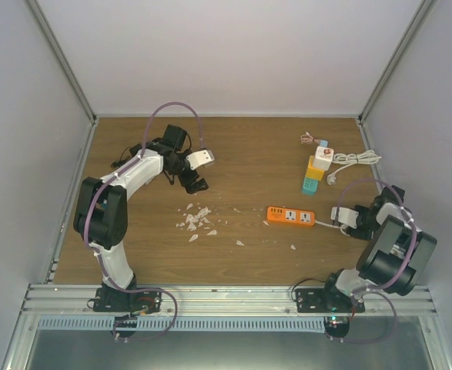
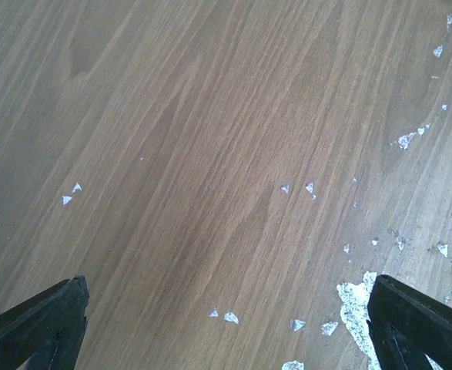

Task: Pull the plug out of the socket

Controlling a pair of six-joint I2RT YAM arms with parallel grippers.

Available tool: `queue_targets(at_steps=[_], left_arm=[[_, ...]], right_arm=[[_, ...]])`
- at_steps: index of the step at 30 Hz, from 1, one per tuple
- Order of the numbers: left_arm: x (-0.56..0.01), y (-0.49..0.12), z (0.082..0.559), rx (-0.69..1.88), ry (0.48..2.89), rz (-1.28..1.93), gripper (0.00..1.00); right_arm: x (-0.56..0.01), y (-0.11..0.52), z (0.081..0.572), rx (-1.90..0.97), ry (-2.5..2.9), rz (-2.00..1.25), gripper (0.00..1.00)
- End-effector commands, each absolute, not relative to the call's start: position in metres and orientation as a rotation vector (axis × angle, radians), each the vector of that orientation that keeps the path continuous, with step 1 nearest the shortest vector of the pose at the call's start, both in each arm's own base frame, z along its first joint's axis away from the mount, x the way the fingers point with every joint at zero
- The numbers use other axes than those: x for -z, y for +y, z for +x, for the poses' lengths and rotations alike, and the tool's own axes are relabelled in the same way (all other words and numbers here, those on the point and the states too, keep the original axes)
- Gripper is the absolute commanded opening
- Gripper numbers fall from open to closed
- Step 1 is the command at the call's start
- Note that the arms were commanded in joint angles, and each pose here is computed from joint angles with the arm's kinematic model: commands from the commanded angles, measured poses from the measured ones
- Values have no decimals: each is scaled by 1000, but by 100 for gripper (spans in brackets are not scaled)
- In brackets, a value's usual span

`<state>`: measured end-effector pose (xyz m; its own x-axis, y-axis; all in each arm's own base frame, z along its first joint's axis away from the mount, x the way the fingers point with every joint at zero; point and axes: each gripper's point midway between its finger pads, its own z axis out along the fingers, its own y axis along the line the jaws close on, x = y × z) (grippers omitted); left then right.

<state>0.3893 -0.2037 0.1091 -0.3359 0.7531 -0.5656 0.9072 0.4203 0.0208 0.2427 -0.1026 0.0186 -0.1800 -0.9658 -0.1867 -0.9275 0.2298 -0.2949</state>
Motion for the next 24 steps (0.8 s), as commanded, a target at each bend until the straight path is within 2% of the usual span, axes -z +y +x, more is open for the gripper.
queue_targets(at_steps=[1,3,4,8,14,16,24], left_arm=[[-101,-211,392,429,2157,1411,99],[-100,-212,393,433,2153,1412,99],[-99,-212,394,429,2151,1410,99],[-95,-212,395,417,2146,1404,99],[-95,-209,401,387,2139,1351,99],[-98,-206,408,364,2140,1298,99],[-123,-195,429,343,2098,1104,99]], right_arm=[[-13,-123,225,135,2335,-1756,52],[-30,-117,242,90,2321,-1638,67],[-39,-114,250,71,2314,-1576,71],[-76,-104,283,-35,2265,-1328,80],[-134,-96,332,-190,2180,-910,87],[-153,-96,344,-213,2153,-779,98],[-188,-93,369,-285,2170,-355,100]])
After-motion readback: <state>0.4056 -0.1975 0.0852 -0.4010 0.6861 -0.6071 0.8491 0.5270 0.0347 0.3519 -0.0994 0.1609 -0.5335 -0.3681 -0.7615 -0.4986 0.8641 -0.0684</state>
